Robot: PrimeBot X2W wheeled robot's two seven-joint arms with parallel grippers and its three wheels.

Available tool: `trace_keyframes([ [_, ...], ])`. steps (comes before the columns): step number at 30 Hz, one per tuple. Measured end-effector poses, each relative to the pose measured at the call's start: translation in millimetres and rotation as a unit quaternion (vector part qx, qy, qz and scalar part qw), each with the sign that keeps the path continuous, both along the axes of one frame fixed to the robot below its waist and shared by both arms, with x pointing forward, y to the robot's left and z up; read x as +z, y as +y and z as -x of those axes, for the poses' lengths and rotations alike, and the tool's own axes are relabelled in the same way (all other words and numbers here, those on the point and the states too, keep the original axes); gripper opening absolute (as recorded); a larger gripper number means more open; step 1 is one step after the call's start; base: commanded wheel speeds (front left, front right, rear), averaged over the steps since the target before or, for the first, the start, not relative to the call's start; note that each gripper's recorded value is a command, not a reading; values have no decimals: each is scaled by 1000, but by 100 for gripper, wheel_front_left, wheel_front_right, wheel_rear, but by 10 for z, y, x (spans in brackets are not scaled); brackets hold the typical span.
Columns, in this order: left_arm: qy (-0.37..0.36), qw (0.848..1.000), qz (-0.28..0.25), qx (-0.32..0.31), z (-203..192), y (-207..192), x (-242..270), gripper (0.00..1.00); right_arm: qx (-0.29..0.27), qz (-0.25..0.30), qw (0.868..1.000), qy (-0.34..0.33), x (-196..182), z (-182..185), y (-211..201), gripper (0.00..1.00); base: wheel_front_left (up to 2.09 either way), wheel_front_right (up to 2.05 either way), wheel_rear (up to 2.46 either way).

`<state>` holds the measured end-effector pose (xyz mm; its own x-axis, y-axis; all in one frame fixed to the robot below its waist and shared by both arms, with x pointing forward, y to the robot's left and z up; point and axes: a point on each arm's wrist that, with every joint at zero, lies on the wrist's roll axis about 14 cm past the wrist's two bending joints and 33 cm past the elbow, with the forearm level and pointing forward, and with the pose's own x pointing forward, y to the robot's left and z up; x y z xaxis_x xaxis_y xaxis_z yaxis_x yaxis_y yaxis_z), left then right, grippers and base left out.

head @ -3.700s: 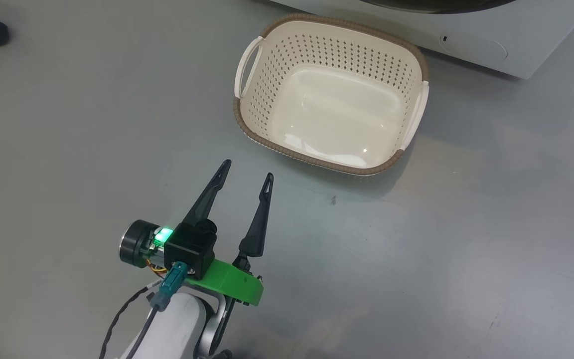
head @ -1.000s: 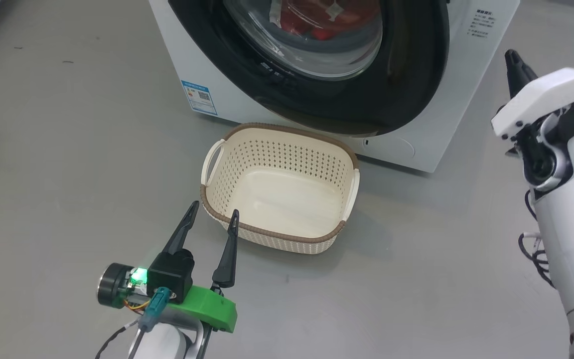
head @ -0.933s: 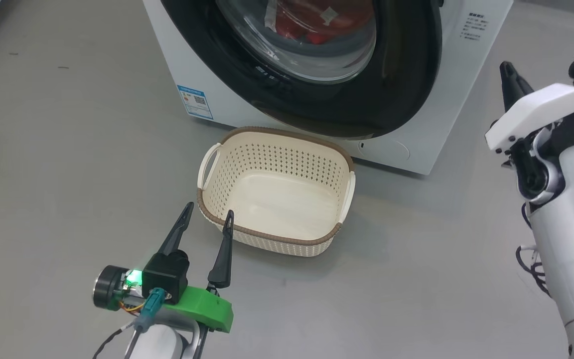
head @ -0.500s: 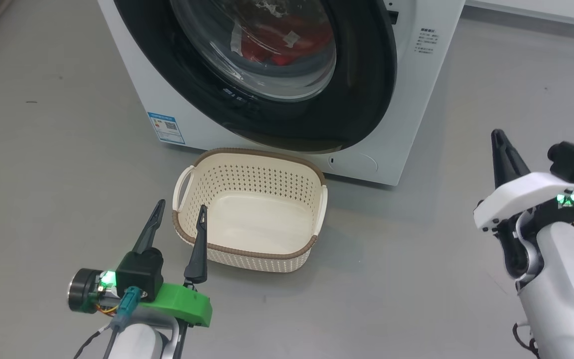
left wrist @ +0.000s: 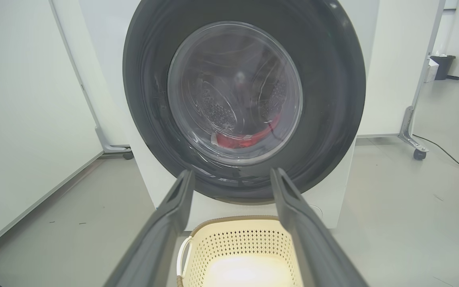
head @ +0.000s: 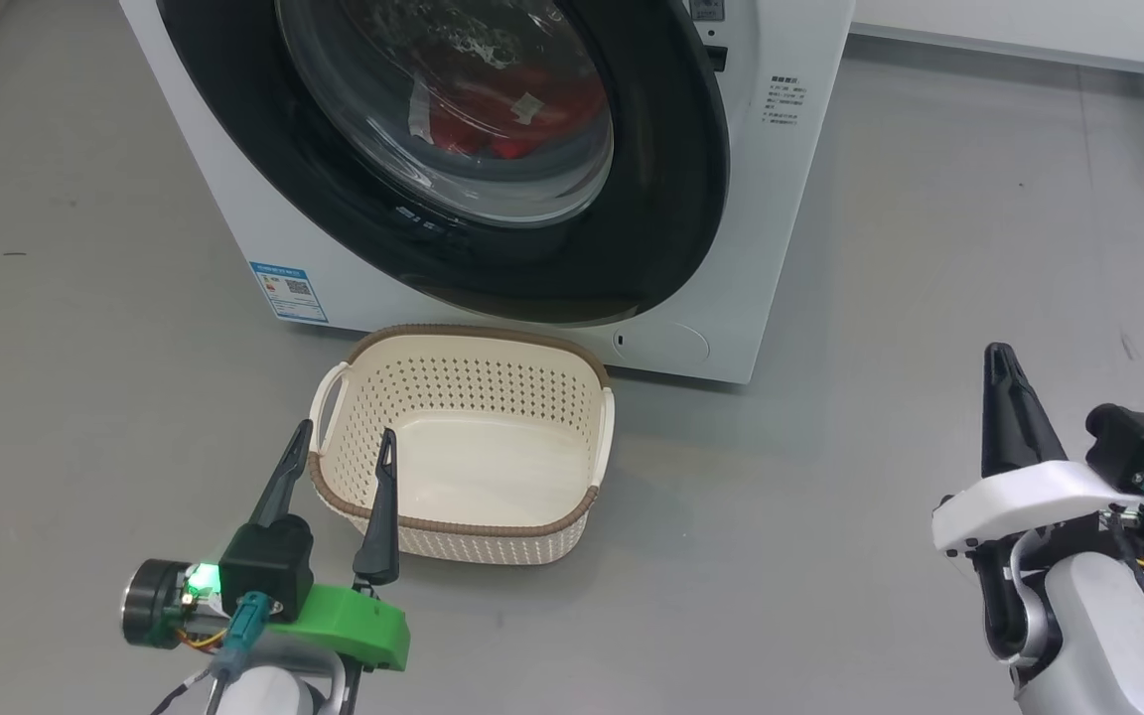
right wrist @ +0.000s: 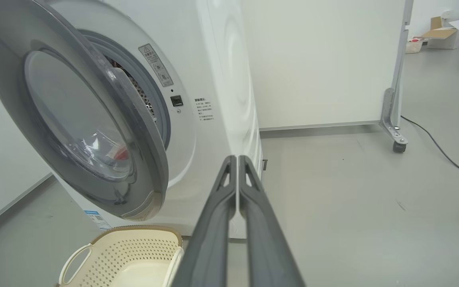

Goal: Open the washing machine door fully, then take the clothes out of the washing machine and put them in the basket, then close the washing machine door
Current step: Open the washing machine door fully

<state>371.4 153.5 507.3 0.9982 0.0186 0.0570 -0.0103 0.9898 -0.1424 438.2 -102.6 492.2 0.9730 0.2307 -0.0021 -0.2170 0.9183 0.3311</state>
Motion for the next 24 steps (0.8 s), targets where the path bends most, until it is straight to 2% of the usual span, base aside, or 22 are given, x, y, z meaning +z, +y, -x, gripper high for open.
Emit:
trace_keyframes([
  [1, 0, 1000, -1, -1, 2, -5, -1, 100, -7, 1, 1000, -2, 4, 20, -35, 61, 0, 0, 0],
  [2, 1, 1000, -2, -1, 7, -8, -8, 100, -12, 3, 1000, -1, -9, 45, -55, 90, 0, 0, 0],
  [3, 3, 1000, -5, -2, 13, -9, -23, 100, -17, 6, 1000, 3, -40, 74, -78, 100, 0, 0, 0],
  [7, 9, 1000, -8, -2, 36, -14, -67, 100, -27, 4, 1000, 13, -106, 188, -111, 100, 0, 0, 0],
  [24, 13, 1000, -10, -8, 5, -47, -97, 100, -51, 8, 999, -11, 23, 412, -214, 100, 0, 0, 0],
])
